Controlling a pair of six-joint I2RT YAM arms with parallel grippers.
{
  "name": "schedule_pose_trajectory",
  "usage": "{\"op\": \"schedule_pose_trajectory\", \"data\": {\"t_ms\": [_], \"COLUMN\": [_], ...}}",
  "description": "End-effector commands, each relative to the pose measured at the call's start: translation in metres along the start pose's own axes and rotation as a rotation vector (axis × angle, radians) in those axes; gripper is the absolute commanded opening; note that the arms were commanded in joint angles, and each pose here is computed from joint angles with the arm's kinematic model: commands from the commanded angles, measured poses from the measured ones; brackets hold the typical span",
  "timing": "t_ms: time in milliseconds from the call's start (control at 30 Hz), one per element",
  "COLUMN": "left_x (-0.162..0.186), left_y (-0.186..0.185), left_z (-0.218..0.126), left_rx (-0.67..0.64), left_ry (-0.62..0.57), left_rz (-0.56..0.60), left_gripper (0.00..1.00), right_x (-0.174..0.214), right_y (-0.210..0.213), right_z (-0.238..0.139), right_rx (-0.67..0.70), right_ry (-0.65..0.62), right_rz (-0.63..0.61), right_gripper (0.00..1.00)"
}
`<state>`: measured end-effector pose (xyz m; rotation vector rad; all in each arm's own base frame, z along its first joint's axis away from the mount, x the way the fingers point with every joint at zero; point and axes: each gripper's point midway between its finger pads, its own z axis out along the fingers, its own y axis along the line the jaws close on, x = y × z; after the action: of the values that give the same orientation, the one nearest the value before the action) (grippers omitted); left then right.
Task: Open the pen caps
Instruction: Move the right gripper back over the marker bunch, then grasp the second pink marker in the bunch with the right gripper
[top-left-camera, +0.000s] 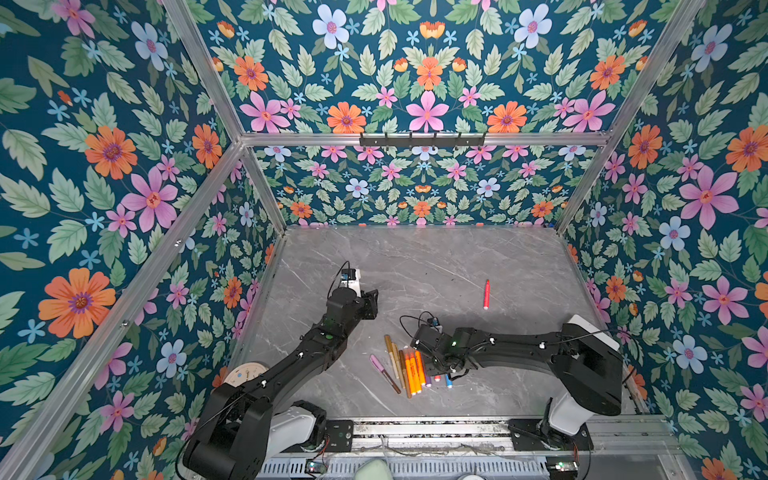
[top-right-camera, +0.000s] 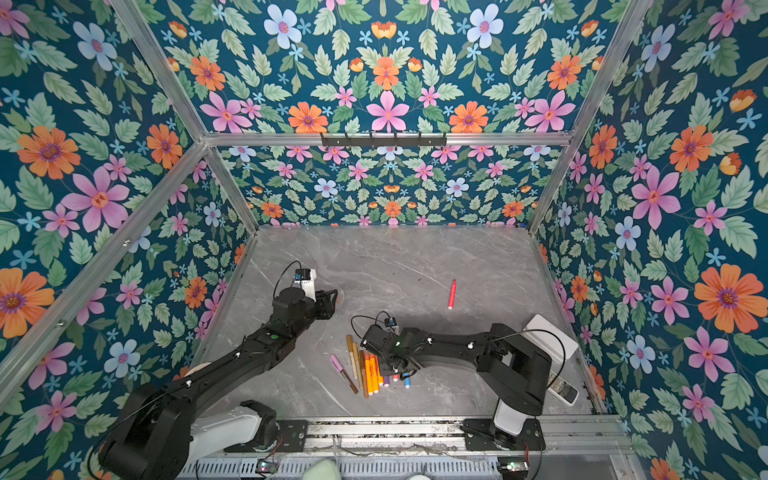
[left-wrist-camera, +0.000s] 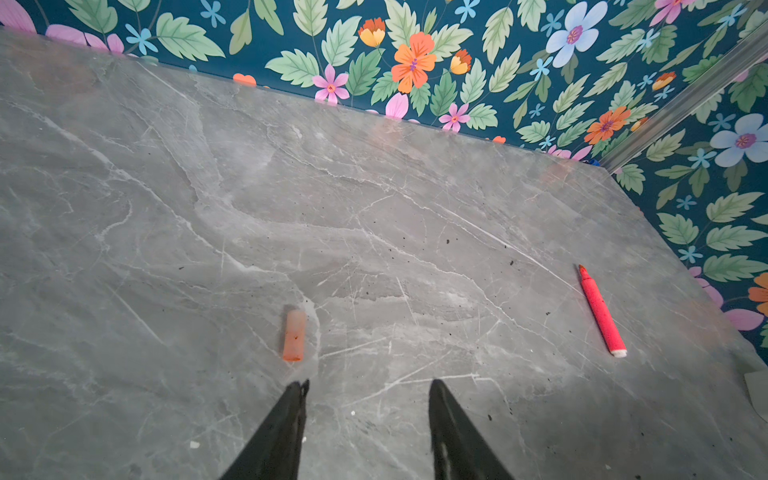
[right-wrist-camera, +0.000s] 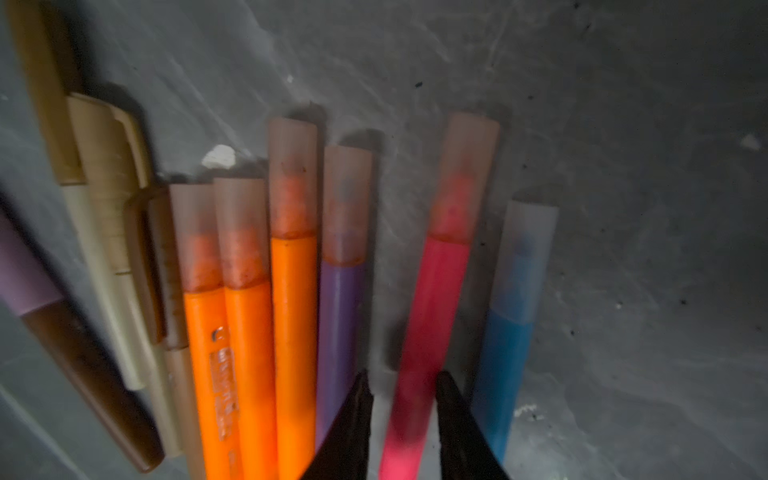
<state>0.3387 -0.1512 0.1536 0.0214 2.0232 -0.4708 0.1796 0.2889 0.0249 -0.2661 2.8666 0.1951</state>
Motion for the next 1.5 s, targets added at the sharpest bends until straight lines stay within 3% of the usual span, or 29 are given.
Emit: {"op": "schedule_pose_trajectory", "data": {"t_ms": [0,833,867,967,1067,1133,1233,1300,1467], "left_x": [-0.008,-0.005,-0.005,-0.004,-0.005,-0.007,-0.014,-0.017,-0.02], "left_y": [-0.003,-0.004,-0.004,-0.004,-0.006,-0.019,-0.042,-0.053,-0.074], "left_z": [0.0,0.004,0.004,0.005,0.004,-0.001,-0.013,-0.022,-0.028], "left_rx": [0.011,0.016,0.016,0.015,0.026,0.103,0.232,0.277,0.378], "left_ry": [-0.028,-0.011,-0.011,-0.009,-0.01,-0.022,-0.075,-0.111,-0.13], "left_rz": [-0.004,-0.009,-0.009,-0.009,-0.01,-0.003,-0.008,-0.001,-0.058], "left_gripper": [0.5,0.5,0.5,0.5,0.5,0.55,0.86,1.0,1.0], "right_x": [0.002,0.032,0.032,0.03,0.021,0.009,-0.007,-0.018,-0.042], "right_y": [-0.001,-0.004,-0.004,-0.005,-0.005,-0.004,-0.007,-0.011,-0.034], "right_z": [0.003,0.009,0.008,0.005,-0.006,-0.023,-0.05,-0.067,-0.104], "right_rx": [0.014,0.109,0.106,0.103,0.09,0.067,0.054,0.057,0.034], "right_ry": [0.01,0.029,0.027,0.015,-0.034,-0.093,-0.183,-0.245,-0.371], "right_rz": [0.023,0.018,0.021,0.022,0.022,0.015,-0.003,-0.027,-0.03], "right_gripper": [0.27,0.26,0.25,0.08,0.05,0.05,0.06,0.06,0.06]}}
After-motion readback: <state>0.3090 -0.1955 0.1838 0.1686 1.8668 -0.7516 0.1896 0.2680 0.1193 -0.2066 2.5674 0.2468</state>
